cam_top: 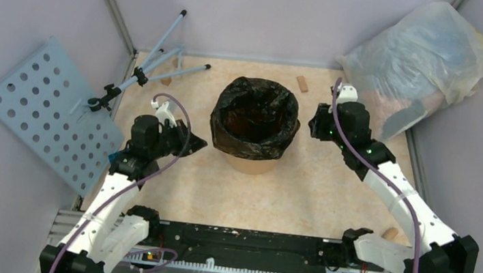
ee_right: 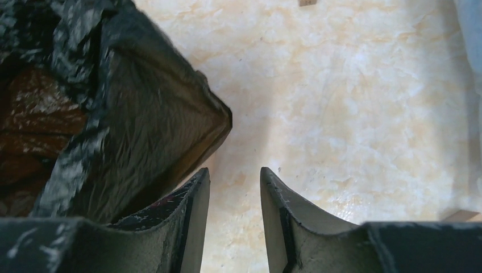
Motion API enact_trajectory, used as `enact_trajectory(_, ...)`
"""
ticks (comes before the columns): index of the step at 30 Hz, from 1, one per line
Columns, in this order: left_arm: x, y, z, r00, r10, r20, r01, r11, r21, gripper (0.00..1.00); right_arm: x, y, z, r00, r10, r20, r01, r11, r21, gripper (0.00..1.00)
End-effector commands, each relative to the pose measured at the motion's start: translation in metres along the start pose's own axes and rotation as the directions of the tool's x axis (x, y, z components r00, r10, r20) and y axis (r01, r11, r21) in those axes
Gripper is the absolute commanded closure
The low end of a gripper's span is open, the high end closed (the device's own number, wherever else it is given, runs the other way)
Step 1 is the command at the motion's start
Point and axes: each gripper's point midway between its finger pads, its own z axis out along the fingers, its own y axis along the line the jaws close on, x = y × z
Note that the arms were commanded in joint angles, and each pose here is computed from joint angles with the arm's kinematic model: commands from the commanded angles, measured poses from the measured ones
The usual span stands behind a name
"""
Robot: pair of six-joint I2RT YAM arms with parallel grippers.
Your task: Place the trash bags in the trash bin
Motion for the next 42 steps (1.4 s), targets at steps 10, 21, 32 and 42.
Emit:
enact_trajectory(10, -0.028, -0.024, -0.015, 0.990, 0.099, 0.100, -0.103, 0.994, 0.034, 0.74, 0.024, 0.014, -0.048, 0.943, 0.331, 0.005, -0.329, 0.939, -0.098, 0.54)
enact_trajectory(21, -0.028, -0.053, -0.021, 0.989, 0.064, 0.131, -0.090, 0.976, 0.196, 0.10, 0.042, 0.039, -0.069, 0.890, 0.450, -0.078, -0.455, 0.861, -0.227, 0.10)
enact_trajectory(32, -0.021, -0.038, -0.018, 0.988, 0.019, 0.150, -0.044, 0.986, 0.162, 0.01, 0.052, 0.046, -0.073, 0.766, 0.633, -0.112, -0.637, 0.726, -0.259, 0.18)
enact_trajectory(42, -0.027, -0.041, -0.007, 0.992, 0.013, 0.129, -0.037, 0.981, 0.188, 0.17, 0.043, 0.074, -0.072, 0.732, 0.663, -0.157, -0.674, 0.672, -0.307, 0.33)
